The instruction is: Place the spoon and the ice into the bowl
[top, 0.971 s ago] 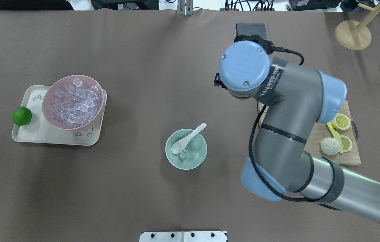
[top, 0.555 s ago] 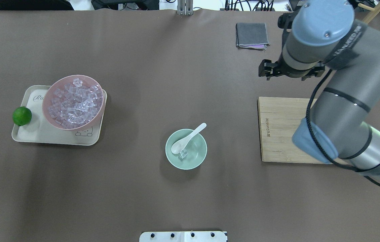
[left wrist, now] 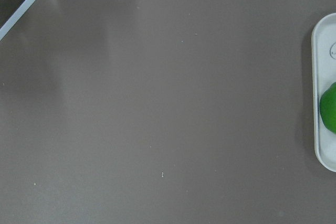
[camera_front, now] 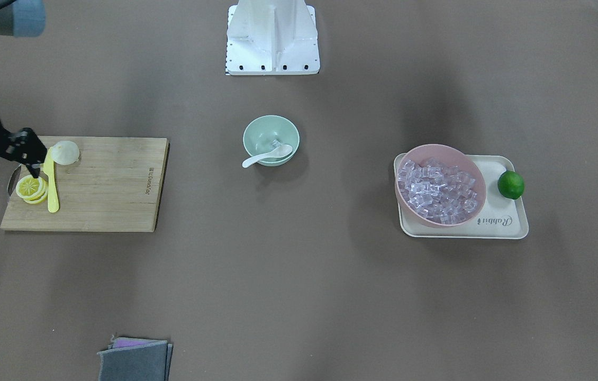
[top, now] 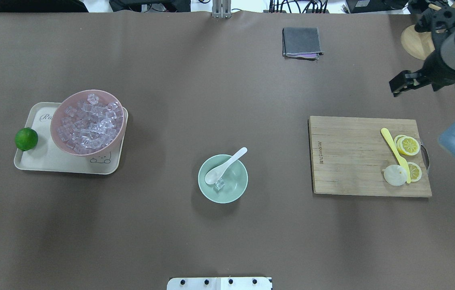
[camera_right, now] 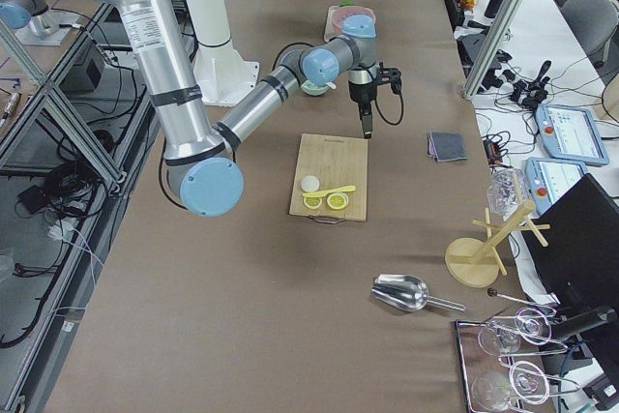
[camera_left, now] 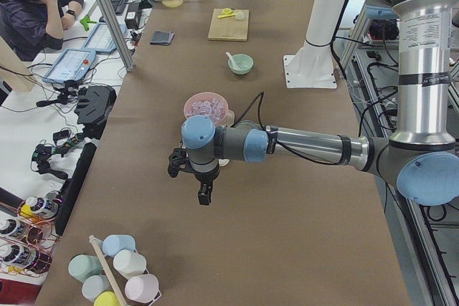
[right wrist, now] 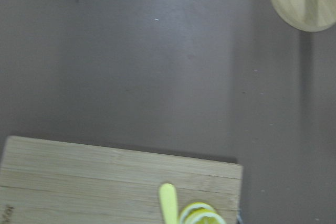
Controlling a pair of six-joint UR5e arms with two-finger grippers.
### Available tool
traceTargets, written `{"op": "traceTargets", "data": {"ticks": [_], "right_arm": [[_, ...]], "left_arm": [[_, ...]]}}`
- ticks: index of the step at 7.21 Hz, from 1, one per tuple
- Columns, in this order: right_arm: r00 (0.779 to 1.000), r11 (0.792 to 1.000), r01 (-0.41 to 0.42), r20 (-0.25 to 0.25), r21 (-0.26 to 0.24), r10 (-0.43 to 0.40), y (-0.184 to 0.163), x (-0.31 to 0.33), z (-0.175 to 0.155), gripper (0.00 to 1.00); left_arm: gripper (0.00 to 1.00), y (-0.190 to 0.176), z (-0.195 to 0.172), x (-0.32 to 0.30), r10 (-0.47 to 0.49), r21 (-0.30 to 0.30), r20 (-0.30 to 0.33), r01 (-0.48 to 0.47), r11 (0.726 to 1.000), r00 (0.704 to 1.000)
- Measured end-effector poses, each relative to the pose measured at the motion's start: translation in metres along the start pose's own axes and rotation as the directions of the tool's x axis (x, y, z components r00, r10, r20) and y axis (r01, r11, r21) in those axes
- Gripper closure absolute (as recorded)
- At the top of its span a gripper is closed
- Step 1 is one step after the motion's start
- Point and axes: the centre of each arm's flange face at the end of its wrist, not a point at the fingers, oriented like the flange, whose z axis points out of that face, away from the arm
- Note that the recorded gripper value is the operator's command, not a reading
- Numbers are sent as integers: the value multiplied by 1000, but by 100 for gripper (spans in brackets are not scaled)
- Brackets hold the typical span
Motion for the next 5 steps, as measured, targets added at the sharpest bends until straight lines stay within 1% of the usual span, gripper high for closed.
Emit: {"op": "traceTargets", "data": {"ticks": [1,2,3,4,5], "right_arm": [[1000,999,27,7,-35,-27,7,58,4,0],[998,996,62,27,-72,-60,18,117,10,0],[994,990,97,50,-101,-93,37,169,16,0],[992,986,115,67,-120,-107,61,213,21,0],[993,985,101,75,-142,-91,87,245,27,0]], "left_arm": [[1,2,0,-1,0,-5,-2,0,1000,1000],[1,5,0,-3,-2,-6,-3,2,1000,1000],[1,7,0,-4,-3,-6,-4,3,1000,1000],[1,7,0,-4,-3,-5,-6,3,1000,1000],[1,8,0,-4,-3,-4,-7,3,1000,1000]]}}
